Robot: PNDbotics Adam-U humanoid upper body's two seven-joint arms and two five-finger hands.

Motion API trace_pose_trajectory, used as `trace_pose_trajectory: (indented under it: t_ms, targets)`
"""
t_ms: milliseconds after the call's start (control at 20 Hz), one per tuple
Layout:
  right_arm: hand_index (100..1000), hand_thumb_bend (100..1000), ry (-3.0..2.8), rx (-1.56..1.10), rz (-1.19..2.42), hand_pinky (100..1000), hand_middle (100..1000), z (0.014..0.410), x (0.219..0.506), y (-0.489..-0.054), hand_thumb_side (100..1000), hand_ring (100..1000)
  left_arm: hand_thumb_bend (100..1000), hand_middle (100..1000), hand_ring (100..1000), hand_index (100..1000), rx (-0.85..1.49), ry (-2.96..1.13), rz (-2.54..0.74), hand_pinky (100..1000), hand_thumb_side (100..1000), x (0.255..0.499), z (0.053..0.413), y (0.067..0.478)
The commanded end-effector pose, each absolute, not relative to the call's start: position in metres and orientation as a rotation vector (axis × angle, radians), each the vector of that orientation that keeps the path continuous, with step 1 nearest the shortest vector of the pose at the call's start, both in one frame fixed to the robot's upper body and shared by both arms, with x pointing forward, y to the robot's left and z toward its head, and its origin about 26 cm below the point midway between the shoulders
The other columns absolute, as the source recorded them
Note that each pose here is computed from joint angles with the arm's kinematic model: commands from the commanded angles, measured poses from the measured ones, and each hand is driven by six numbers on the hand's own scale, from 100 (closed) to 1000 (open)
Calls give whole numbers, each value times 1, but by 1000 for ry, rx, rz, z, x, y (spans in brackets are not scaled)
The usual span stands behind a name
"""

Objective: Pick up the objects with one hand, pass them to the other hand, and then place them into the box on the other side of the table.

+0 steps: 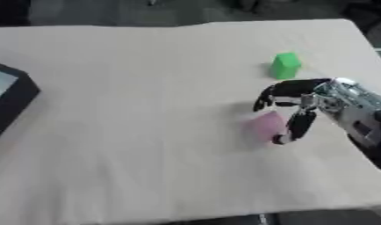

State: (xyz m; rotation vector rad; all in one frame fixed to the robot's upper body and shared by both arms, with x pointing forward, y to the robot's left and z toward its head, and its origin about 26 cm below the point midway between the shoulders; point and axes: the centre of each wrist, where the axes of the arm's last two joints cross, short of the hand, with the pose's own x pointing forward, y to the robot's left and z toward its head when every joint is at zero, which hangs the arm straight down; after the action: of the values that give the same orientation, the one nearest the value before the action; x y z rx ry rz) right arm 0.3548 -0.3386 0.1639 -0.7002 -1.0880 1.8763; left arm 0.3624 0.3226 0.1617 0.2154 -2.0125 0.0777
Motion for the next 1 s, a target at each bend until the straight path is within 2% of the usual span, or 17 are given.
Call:
trace_pose_trajectory:
  t_ms: [50,200,450,550,1000]
  targets:
    - [755,422,-1097,-738,1873,847,699,169,358,-340,185,793,440,808,795,887,214,-2048,58,822,777,361,174,323]
    - [703,402,-1122,-750,1853,841,645,167,358,-340,168,779,439,806,800,885,217,-2052,57,822,776,360,174,323]
    - [596,156,-1204,-752,1798,819,543,176,356,-341,134,718,438,802,802,883,220,-2058,56,821,774,359,176,323]
    - [579,117,-1261,-758,1767,815,525,186,353,-339,128,705,438,800,800,881,222,-2062,55,820,773,358,177,323]
    - [578,100,-1649,-721,1523,802,517,238,332,-308,100,661,441,757,763,843,256,-2045,-1,805,730,353,185,317]
